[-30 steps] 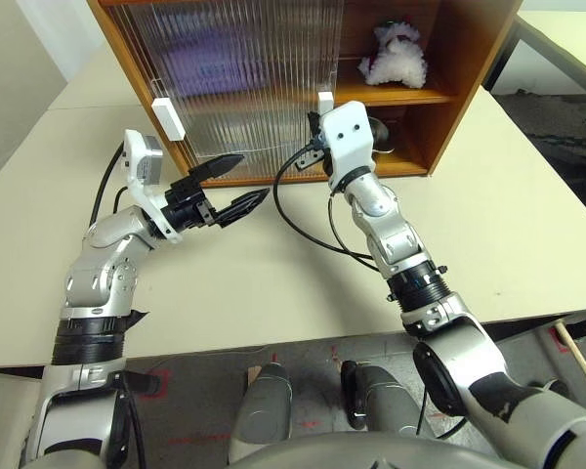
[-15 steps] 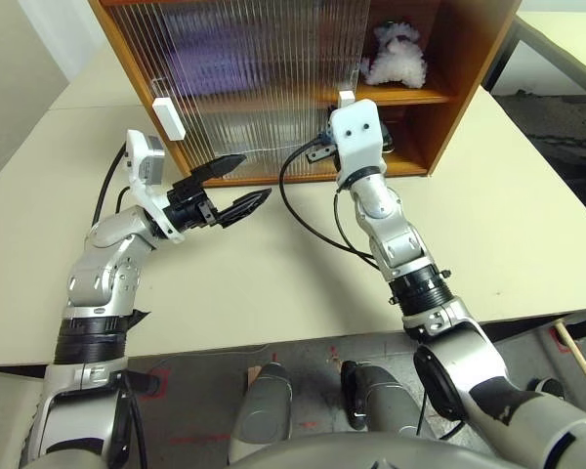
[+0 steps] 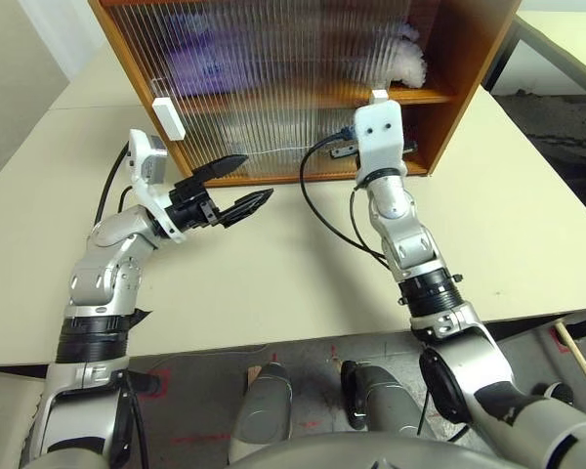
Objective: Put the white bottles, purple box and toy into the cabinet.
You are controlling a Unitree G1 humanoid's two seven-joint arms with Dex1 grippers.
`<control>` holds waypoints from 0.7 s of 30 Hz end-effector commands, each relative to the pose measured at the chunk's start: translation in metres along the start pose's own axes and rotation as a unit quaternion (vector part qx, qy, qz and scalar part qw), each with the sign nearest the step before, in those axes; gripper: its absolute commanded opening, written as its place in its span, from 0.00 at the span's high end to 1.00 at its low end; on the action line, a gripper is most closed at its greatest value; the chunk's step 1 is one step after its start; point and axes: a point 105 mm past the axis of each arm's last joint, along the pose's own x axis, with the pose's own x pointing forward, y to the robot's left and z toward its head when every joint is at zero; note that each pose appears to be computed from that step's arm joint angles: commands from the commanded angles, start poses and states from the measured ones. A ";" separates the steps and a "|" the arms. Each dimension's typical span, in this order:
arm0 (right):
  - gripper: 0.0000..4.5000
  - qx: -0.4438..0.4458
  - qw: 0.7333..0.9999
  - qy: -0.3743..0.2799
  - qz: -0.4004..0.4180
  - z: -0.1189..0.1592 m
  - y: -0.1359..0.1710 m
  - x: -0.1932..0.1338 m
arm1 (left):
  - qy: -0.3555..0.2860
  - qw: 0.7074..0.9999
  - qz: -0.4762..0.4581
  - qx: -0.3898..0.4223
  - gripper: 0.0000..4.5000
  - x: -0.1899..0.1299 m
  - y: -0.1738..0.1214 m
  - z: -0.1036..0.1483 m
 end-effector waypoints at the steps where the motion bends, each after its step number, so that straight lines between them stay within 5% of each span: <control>1: 0.99 -0.006 1.000 0.008 -0.028 -0.004 -0.014 -0.001 | 0.002 1.000 -0.010 0.001 0.00 0.004 -0.003 0.000; 21: 0.99 -0.005 0.996 0.020 -0.082 -0.015 -0.066 -0.001 | 0.002 1.000 -0.012 0.002 0.00 0.003 -0.002 -0.001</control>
